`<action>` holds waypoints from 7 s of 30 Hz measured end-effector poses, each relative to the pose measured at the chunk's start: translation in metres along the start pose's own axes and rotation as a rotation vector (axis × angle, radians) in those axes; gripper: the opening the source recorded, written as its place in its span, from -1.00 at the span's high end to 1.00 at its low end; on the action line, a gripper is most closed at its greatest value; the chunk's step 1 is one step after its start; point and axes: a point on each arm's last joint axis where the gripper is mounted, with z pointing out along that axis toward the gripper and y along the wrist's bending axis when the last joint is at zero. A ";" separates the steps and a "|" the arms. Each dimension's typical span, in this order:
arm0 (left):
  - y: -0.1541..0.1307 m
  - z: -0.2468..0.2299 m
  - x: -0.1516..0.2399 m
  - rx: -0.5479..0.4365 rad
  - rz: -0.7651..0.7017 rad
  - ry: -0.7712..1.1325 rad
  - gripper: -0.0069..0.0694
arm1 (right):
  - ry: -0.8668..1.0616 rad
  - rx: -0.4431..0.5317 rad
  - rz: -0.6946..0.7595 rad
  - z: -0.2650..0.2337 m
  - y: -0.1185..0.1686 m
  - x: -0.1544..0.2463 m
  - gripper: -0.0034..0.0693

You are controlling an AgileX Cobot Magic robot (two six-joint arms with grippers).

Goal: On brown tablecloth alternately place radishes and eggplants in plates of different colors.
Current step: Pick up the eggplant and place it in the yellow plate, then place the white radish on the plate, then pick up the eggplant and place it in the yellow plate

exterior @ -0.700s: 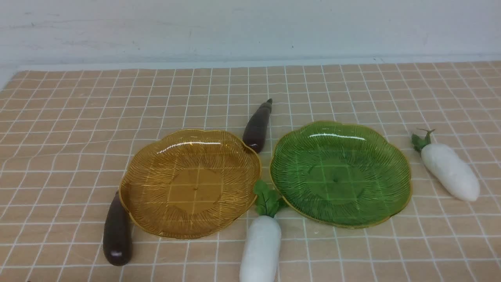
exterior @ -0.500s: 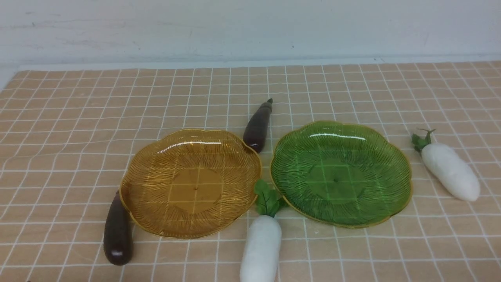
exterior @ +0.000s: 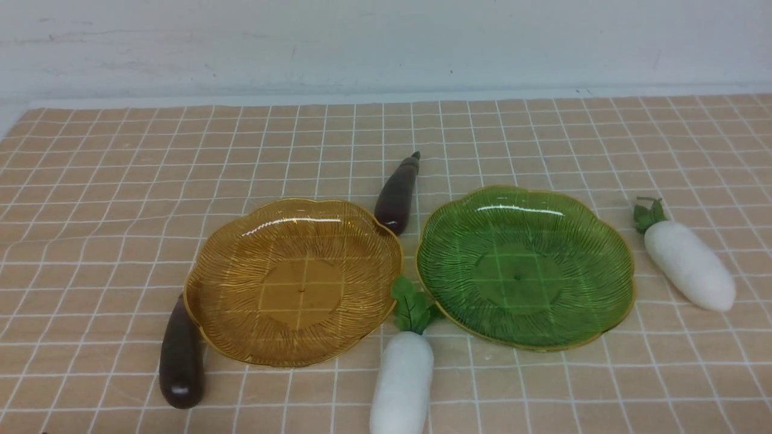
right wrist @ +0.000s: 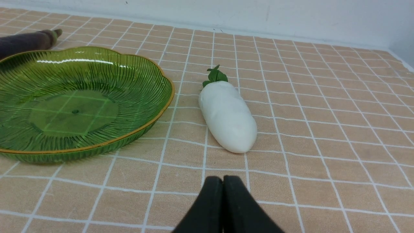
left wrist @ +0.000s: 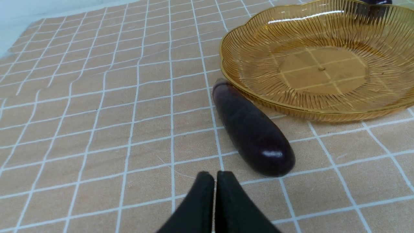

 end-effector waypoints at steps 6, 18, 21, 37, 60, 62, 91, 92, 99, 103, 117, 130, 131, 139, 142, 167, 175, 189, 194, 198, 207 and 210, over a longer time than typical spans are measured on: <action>-0.003 -0.002 -0.019 0.081 -0.462 -0.209 0.83 | 0.000 0.000 0.000 0.000 0.000 0.000 0.95; 0.010 -0.033 -0.082 0.116 -0.724 -0.562 0.83 | -0.103 -0.012 0.099 0.000 0.001 -0.008 0.95; 0.005 -0.044 -0.111 0.174 -0.663 -0.499 0.83 | -0.241 -0.033 0.279 -0.002 0.000 -0.020 0.95; -0.005 0.103 -0.139 0.152 -0.327 0.783 0.83 | -0.386 -0.079 0.688 -0.006 -0.005 -0.033 0.95; -0.003 0.199 -0.079 0.134 -0.192 0.929 -0.56 | 0.263 -0.236 0.353 0.002 0.011 -0.120 0.95; -0.003 0.203 -0.074 0.131 -0.193 0.943 -0.70 | 0.258 -0.236 0.353 0.002 0.011 -0.120 0.95; 0.008 0.154 -0.128 0.011 -0.256 0.774 0.06 | 0.629 -0.512 0.139 0.062 0.031 -0.171 0.94; 0.009 0.152 -0.131 0.011 -0.254 0.748 0.06 | 0.637 -0.530 0.128 0.065 0.035 -0.171 0.94; -0.009 0.164 -0.170 0.120 -0.172 0.593 0.06 | 0.734 -0.592 0.089 0.090 0.070 -0.175 0.94; -0.032 0.180 -0.174 0.201 -0.105 0.609 0.06 | 0.800 -0.581 0.086 0.103 0.092 -0.178 0.93; -0.071 0.258 -0.128 0.241 -0.078 0.816 -0.05 | 1.024 -0.467 -0.008 0.165 0.207 -0.142 0.18; -0.072 0.266 -0.134 0.242 -0.063 0.850 -0.74 | 1.112 -0.449 0.012 0.206 0.268 -0.106 -0.92; -0.072 0.266 -0.136 0.243 -0.063 0.857 -0.76 | 1.119 -0.447 0.010 0.208 0.271 -0.103 -0.95; -0.073 0.265 -0.154 0.246 -0.068 0.874 -0.42 | 1.189 -0.421 0.013 0.221 0.283 -0.079 -0.97; -0.072 0.262 -0.157 0.249 -0.065 0.885 0.10 | 1.236 -0.403 -0.004 0.221 0.283 -0.070 -0.74; -0.065 0.210 -0.211 0.306 -0.099 0.747 0.83 | 1.007 -0.227 0.010 0.253 0.128 -0.200 -0.45; -0.101 0.256 -0.245 0.395 -0.057 0.689 0.83 | 1.079 -0.266 0.004 0.299 0.113 -0.161 -0.53; -0.141 0.364 -0.243 0.406 -0.096 0.650 -0.04 | 1.006 -0.164 -0.140 0.307 0.094 -0.185 -0.80; -0.148 0.400 -0.224 0.386 -0.076 0.626 -0.45 | 0.977 -0.120 -0.173 0.309 0.085 -0.193 -0.70; -0.151 0.428 -0.201 0.347 -0.027 0.613 -0.61 | 0.976 -0.113 -0.181 0.309 0.083 -0.194 -0.61; -0.156 0.450 -0.166 0.328 -0.030 0.642 -0.61 | 0.976 -0.111 -0.182 0.309 0.083 -0.194 -0.57; -0.159 0.454 -0.161 0.341 -0.068 0.634 -0.61 | 0.975 -0.111 -0.182 0.309 0.083 -0.194 -0.57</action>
